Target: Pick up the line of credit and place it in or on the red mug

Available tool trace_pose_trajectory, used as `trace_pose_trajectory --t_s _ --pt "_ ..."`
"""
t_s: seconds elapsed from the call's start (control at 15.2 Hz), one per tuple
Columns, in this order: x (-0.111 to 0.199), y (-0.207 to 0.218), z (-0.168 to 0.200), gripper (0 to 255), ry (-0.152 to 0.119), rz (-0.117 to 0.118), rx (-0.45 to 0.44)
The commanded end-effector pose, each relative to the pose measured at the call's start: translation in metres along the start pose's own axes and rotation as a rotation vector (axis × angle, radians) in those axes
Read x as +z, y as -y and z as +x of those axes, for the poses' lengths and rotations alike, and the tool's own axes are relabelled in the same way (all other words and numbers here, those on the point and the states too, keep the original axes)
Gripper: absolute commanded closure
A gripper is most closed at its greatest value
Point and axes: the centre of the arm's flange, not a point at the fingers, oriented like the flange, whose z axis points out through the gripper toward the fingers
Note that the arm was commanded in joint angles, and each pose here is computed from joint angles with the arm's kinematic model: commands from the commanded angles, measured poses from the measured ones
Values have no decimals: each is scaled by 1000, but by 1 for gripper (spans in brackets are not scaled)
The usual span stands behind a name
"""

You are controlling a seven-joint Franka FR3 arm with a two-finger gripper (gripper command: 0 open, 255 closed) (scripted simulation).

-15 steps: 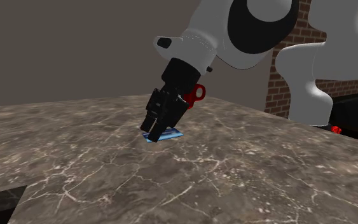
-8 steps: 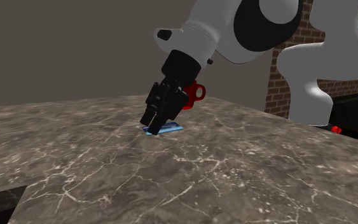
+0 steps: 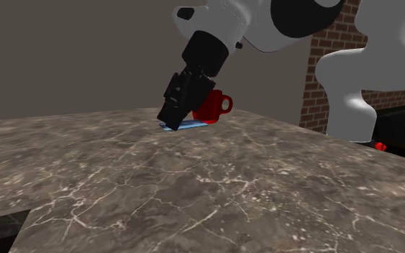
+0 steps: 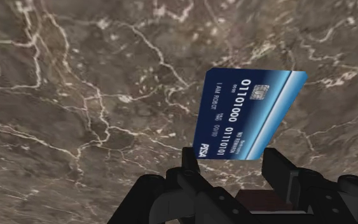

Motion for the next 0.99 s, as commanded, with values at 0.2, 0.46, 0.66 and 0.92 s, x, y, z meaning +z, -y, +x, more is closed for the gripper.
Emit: trace_pose_trajectory --t_s 0.2,0.46,0.66,0.92 --pt "-22 -1 15 255 1 -1 0" --pt "-39 -1 27 255 1 -1 0" --pt "-52 -1 35 255 1 -1 0" --pt "-70 -1 47 255 1 -1 0"
